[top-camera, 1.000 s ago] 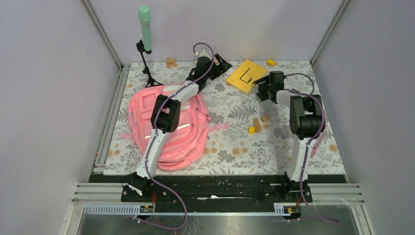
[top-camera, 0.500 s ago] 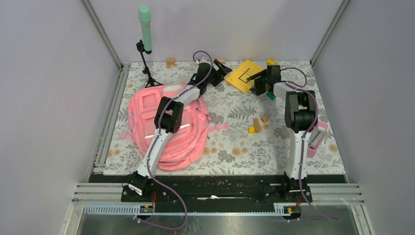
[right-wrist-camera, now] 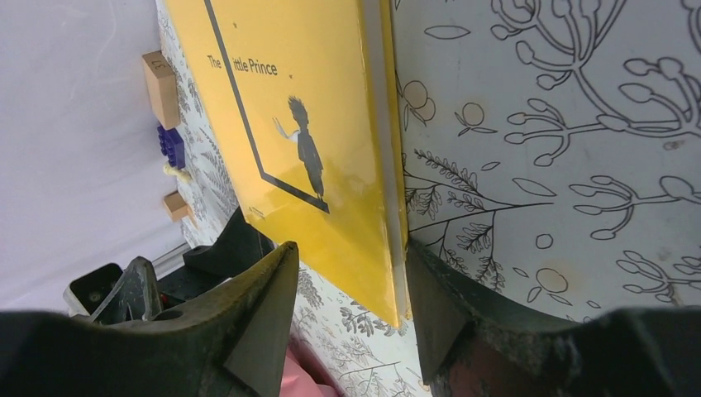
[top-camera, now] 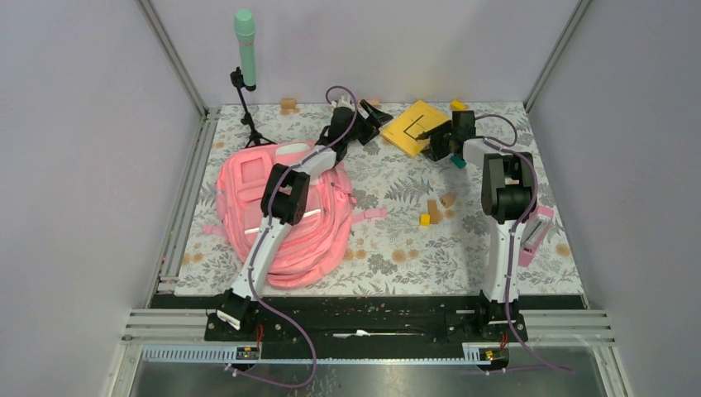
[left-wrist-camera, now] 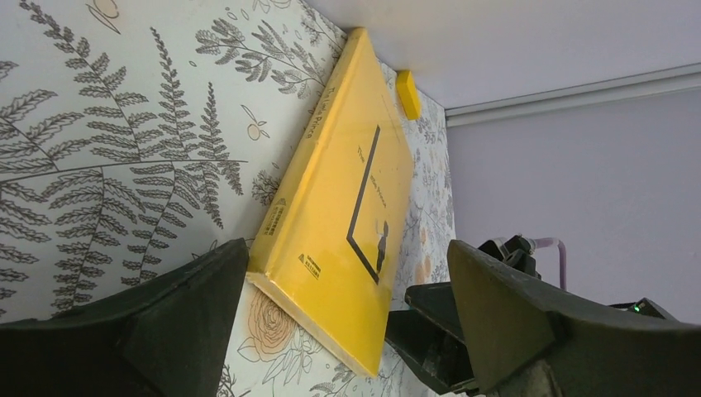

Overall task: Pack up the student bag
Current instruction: Move the book to the center of the board.

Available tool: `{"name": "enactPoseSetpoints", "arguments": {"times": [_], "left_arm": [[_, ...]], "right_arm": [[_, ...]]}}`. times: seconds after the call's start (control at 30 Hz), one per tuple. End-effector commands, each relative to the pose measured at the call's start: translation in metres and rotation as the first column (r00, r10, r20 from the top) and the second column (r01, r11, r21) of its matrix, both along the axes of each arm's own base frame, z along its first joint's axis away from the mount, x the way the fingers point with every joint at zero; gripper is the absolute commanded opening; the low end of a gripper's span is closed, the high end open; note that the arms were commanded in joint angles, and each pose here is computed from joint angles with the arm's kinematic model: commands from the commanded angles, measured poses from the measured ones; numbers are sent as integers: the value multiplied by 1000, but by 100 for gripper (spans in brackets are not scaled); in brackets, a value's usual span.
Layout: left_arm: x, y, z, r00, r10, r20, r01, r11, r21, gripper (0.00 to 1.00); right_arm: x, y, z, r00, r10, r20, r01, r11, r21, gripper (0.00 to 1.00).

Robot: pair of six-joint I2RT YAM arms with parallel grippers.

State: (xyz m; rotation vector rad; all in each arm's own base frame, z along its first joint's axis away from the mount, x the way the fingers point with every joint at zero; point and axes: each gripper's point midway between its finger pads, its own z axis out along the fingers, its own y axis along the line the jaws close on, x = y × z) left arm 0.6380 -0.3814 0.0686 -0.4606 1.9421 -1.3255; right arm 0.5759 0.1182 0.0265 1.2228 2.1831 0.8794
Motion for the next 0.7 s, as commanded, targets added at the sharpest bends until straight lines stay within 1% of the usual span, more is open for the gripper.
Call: {"name": "enactPoseSetpoints", "arguments": {"times": [0.0,0.13,0.23,0.33,0.5,0.53,0.57,0.67], "left_arm": [[-48,-43,10,984,-176,31,176,984,-4,89],[-71,-47,3,975,-220,28,219,975,35,88],[-92,-49,1,966,-256,25,255,966,37,87],[-117,-47,-7,960,-281,9,280,957,72,86],[-165,-45,-2,945,-326,9,323,939,118,86],[-178,-45,-3,942,-335,3,332,936,119,86],[-189,-44,-3,939,-344,-2,342,932,121,86],[-229,-46,-7,928,-373,-10,371,918,139,86]], "right_arm": [[-23,9,-7,997,74,-33,-75,997,-15,57],[-36,7,-6,992,118,-36,-120,992,-50,56],[-53,7,-4,987,153,-42,-156,985,-71,56],[-73,4,-3,982,185,-50,-189,977,-103,56],[-118,-7,-2,971,228,-66,-236,955,-178,55],[-130,-8,-4,968,243,-69,-252,949,-192,52],[-132,-7,4,966,256,-30,-257,946,-198,50],[-146,-9,16,964,265,-20,-263,941,-213,49]]}}
